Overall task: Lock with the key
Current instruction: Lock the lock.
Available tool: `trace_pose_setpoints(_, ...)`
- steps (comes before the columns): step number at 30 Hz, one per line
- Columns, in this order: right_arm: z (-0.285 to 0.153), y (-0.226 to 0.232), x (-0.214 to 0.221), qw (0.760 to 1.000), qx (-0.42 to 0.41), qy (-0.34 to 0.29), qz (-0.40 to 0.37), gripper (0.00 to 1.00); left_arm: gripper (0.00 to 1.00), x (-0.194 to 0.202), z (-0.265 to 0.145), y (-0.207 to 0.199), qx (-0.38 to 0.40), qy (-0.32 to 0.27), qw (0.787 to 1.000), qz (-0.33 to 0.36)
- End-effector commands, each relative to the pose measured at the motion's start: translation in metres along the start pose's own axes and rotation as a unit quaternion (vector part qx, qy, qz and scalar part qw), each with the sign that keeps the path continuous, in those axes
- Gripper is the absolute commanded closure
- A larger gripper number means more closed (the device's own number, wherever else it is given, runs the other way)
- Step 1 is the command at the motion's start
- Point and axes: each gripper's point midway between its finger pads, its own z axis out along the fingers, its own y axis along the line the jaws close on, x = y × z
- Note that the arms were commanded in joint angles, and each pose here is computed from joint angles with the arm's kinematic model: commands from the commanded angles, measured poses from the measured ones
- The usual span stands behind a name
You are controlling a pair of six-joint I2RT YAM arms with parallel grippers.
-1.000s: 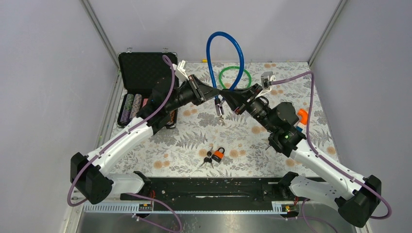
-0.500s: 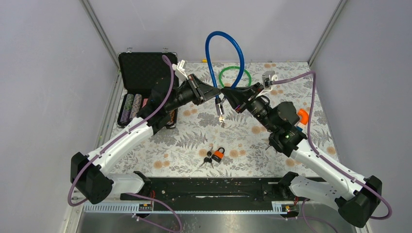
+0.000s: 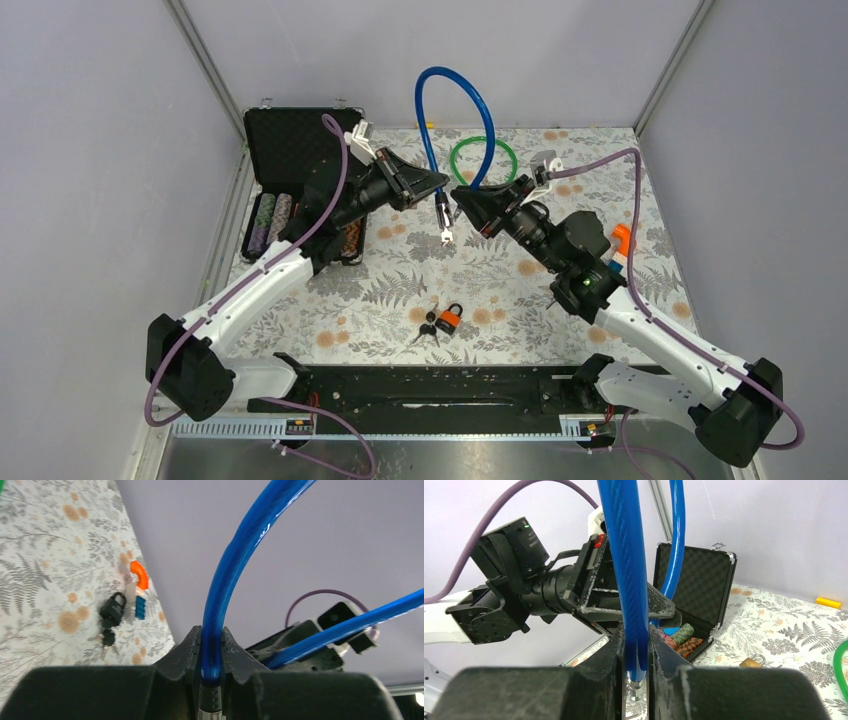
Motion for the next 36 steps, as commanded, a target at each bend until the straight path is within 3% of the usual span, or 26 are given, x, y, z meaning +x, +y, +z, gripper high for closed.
trace_pose_setpoints(1, 0.005, 0.016, -0.006, 0.999, -0.041, -0.015, -0.015, 1.00, 1.00, 0.001, -0.001, -0.034, 0.078, 0.013, 0.997, -0.024)
trace_pose_setpoints(6, 0.010, 0.012, 0.000, 0.999, -0.039, -0.012, -0.023, 1.00, 1.00, 0.005, 0.003, -0.029, 0.079, 0.026, 0.995, -0.045)
trace_pose_setpoints(16, 0.001, 0.009, -0.034, 0.998, -0.005, -0.056, -0.040, 1.00, 1.00, 0.000, 0.002, -0.010, 0.035, 0.006, 0.999, -0.013)
trace_pose_setpoints(21, -0.003, 0.024, -0.046, 0.996, -0.037, -0.065, -0.039, 1.00, 1.00, 0.002, 0.004, -0.003, 0.027, 0.010, 0.999, -0.017)
trace_pose_setpoints(36, 0.012, 0.026, -0.035, 0.997, -0.051, -0.052, -0.027, 1.00, 1.00, 0.006, 0.005, -0.006, 0.038, 0.025, 0.999, -0.028)
